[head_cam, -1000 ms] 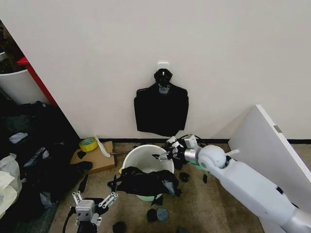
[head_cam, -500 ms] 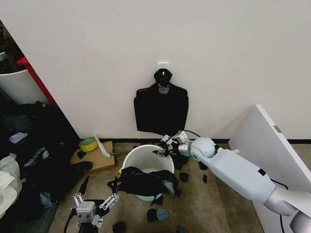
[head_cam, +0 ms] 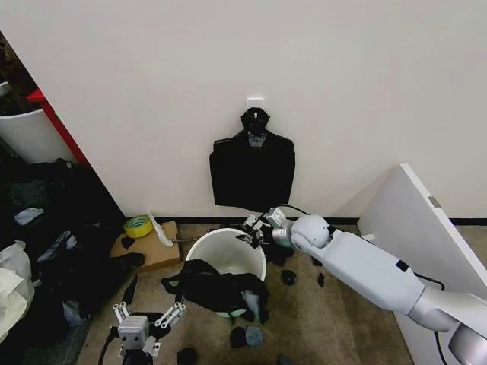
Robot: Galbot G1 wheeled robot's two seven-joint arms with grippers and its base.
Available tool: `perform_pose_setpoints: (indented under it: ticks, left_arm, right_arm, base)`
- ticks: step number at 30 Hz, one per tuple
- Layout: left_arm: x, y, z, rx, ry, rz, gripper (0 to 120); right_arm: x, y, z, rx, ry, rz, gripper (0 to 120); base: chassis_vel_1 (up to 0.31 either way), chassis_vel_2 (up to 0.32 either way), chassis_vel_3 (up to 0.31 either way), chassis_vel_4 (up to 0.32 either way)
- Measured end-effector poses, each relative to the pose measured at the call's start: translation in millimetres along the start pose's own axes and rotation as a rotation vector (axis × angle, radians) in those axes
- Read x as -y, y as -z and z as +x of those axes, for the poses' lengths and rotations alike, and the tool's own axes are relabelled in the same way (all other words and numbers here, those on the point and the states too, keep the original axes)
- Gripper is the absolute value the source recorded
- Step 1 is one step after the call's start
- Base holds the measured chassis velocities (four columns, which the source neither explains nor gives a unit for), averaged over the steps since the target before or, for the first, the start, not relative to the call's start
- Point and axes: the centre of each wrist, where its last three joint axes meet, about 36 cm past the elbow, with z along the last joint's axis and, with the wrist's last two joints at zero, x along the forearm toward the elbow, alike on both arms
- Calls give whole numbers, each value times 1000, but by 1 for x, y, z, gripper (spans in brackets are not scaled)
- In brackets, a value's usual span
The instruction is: Place the garbage bag over the trash bin.
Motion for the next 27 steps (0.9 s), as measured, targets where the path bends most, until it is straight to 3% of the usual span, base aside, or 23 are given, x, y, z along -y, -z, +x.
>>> perform_pose_setpoints:
  ticks: [10,21,27]
  left_arm:
    - [0,4,-4,2,1,23,100]
    - [-2,5,-16,5,-7,38,100]
    - [-4,6,-20,6,-9,42,100]
  right_arm:
    - [-18,-18,53,68,-157,-283,2]
    - [-110,-25,84,133,-437,-578,2]
    - [-133,-25,84,175,-541,-737,2]
  base:
    - [0,0,0,0]
    - [0,0,0,0]
    - [0,0,0,0]
